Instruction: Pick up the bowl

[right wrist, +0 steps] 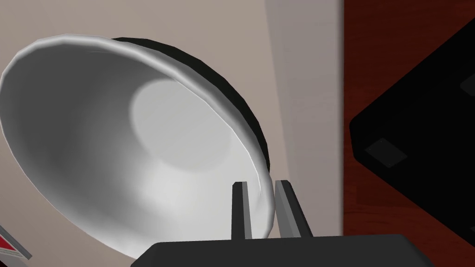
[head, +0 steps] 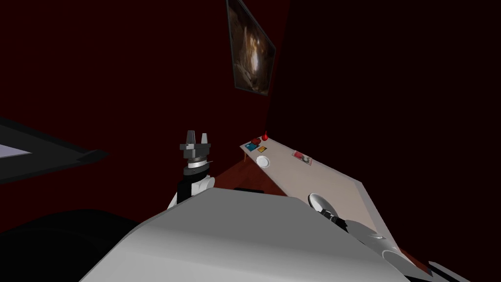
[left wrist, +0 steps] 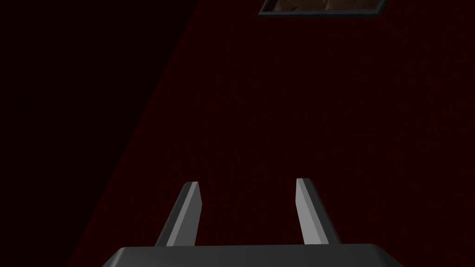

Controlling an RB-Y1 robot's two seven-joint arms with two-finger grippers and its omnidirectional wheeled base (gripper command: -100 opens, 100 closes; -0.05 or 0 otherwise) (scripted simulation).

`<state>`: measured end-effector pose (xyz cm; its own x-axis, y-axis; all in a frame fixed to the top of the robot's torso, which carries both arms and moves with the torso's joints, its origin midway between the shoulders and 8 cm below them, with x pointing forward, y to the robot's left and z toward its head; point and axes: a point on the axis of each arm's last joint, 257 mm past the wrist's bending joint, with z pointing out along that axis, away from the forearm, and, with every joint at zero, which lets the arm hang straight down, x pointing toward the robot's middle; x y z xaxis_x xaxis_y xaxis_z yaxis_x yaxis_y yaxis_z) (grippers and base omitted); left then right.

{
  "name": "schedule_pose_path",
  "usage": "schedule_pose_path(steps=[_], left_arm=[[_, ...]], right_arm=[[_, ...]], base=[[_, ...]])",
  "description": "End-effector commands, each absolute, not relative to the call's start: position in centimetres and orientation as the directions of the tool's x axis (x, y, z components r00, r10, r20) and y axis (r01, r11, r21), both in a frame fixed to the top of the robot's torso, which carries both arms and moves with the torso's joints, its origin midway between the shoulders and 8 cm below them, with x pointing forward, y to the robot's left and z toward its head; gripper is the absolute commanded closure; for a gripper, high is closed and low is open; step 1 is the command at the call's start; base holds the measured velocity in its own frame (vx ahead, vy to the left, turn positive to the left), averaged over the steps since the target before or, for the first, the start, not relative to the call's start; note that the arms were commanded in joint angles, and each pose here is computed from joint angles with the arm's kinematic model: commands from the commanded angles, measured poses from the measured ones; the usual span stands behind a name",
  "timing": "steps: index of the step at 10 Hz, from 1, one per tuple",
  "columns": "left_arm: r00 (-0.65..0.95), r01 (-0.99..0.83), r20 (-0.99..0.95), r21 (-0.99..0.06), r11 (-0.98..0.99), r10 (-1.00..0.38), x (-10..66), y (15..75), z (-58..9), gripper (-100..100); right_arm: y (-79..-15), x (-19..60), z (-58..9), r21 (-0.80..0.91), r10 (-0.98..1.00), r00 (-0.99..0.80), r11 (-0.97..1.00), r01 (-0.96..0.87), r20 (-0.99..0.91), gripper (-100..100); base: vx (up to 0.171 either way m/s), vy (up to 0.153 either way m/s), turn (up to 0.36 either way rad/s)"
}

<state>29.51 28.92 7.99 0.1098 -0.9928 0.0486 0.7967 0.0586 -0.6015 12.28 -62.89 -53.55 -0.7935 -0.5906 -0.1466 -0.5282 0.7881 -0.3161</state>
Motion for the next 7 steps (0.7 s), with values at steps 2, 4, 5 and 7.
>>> schedule_pose_path(steps=[2, 4, 5, 7], left_arm=[[0.110, 0.797, 0.049, -0.602, 0.059, -0.993, 29.5, 28.9, 8.0, 0], [0.110, 0.797, 0.049, -0.602, 0.059, -0.993, 29.5, 28.9, 8.0, 0], [0.110, 0.797, 0.049, -0.602, 0.059, -0.993, 29.5, 28.9, 8.0, 0], [0.110, 0.797, 0.049, -0.602, 0.059, -0.993, 29.5, 28.9, 8.0, 0]], right_arm=[[-63.4, 12.0, -53.4, -0.306, -0.585, -0.796, 0.795, -0.525, -0.153, 100], [-63.7, 11.6, -53.3, -0.299, -0.578, -0.801, 0.801, -0.519, -0.158, 100], [-64.3, 10.9, -53.2, -0.297, -0.571, -0.808, 0.804, -0.515, -0.145, 100], [-64.1, 11.1, -53.3, -0.297, -0.574, -0.805, 0.803, -0.517, -0.149, 0]], base=[[-0.009, 0.026, -0.001], [-0.013, 0.042, 0.004], [-0.010, 0.047, 0.004], [-0.002, 0.009, -0.004]])
